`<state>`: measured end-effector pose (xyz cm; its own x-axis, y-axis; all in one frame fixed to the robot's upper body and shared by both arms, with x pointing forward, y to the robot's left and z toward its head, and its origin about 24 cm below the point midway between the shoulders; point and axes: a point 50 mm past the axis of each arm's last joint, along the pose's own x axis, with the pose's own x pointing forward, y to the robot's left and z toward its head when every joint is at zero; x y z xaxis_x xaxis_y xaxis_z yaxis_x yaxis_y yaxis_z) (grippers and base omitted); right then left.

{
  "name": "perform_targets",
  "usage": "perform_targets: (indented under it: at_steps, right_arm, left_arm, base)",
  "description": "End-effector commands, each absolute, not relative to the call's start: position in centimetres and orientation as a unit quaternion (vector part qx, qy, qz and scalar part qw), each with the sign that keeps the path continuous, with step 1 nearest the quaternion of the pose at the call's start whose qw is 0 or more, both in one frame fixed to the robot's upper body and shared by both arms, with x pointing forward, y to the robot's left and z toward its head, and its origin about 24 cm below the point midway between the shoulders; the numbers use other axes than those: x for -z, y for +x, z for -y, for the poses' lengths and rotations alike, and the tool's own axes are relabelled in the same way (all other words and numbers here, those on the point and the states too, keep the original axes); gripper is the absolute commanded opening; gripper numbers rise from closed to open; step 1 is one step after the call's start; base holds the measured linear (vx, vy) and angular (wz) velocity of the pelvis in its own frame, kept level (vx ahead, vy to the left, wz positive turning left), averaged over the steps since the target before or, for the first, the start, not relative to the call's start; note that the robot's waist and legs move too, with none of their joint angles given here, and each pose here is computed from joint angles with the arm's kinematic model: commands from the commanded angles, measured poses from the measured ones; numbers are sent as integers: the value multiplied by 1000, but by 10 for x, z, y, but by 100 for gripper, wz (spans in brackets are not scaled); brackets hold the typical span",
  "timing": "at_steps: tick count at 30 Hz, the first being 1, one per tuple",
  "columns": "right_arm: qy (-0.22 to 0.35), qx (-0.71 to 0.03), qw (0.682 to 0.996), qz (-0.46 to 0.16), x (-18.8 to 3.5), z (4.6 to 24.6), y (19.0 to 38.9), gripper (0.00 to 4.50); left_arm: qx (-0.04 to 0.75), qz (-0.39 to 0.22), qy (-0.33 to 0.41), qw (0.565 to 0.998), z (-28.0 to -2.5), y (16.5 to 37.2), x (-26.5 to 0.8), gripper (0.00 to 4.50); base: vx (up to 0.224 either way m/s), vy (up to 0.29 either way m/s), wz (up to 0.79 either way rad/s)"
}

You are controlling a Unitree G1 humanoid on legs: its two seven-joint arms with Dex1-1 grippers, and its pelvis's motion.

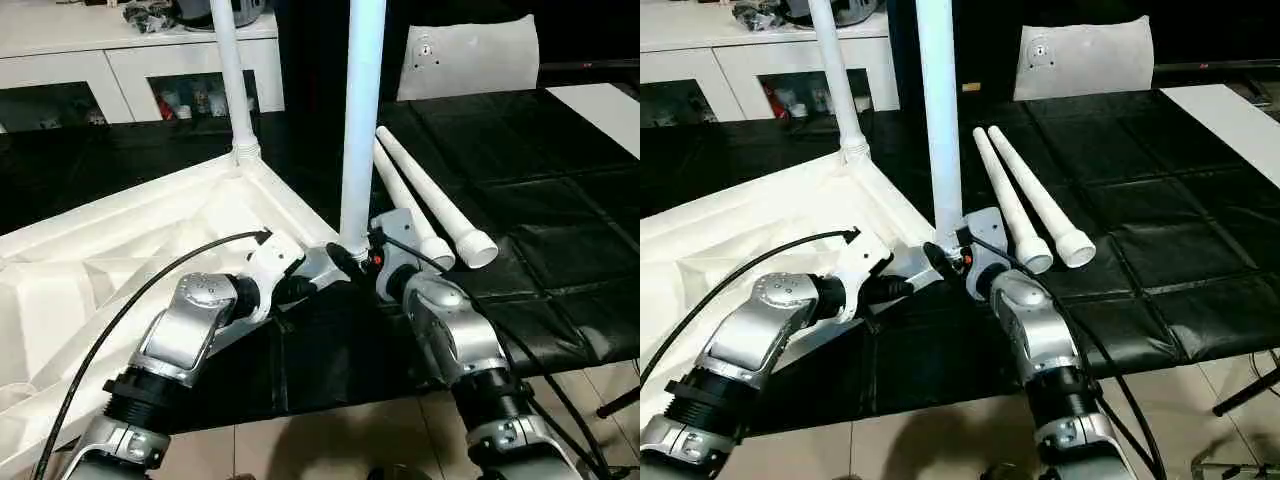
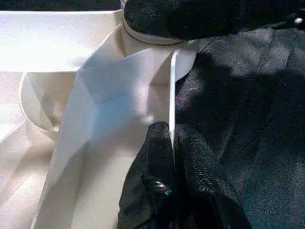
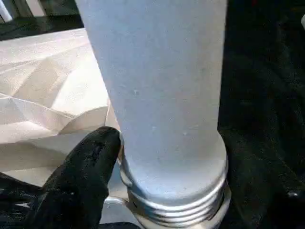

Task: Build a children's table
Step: Rotate leg to tighten

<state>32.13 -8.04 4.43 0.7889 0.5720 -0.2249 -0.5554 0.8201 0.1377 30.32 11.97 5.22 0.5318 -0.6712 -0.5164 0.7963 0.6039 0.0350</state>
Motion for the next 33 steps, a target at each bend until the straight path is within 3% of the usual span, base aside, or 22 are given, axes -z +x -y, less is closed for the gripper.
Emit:
perform_targets:
  at_steps: [1, 4, 8, 11, 14, 15, 17, 19, 27, 32, 33]
  right_arm:
    - [56, -373, 916, -136, -39, 61, 306, 392]
    - [45, -390, 911, -124, -42, 75, 303, 431]
    - [11, -428, 898, -99, -51, 104, 301, 444]
    - [-7, -444, 891, -91, -56, 114, 301, 444]
    - [-36, -475, 875, -90, -61, 125, 302, 444]
    - [-49, -502, 858, -92, -65, 130, 301, 444]
    - [-51, -511, 853, -94, -66, 132, 300, 444]
    - [-82, -555, 821, -106, -68, 137, 297, 444]
    - [-126, -651, 735, -140, -67, 139, 289, 444]
    - [-130, -672, 714, -148, -68, 137, 290, 403]
    - [-125, -678, 708, -151, -68, 136, 290, 374]
  left_arm:
    - [422, -184, 162, 873, -115, 312, -73, 0]
    - [433, -188, 179, 863, -122, 312, -73, 0]
    - [471, -184, 205, 838, -130, 313, -73, 0]
    - [492, -178, 217, 824, -131, 312, -73, 0]
    - [542, -173, 226, 791, -131, 306, -71, 0]
    - [579, -177, 235, 760, -132, 301, -70, 0]
    - [588, -180, 238, 752, -133, 299, -69, 0]
    - [626, -183, 256, 713, -136, 294, -68, 0]
    - [680, -196, 289, 645, -146, 290, -69, 0]
    - [695, -199, 305, 619, -149, 290, -70, 0]
    - [697, -200, 312, 613, -150, 291, -70, 0]
  base:
    - [0, 0, 0]
    - [0, 0, 0]
    - [0, 0, 0]
    - [0, 0, 0]
    - [0, 0, 0]
    - [0, 0, 0]
    - [0, 0, 0]
    - [0, 0, 0]
    - [0, 0, 0]
    - [0, 0, 0]
    - [0, 0, 0]
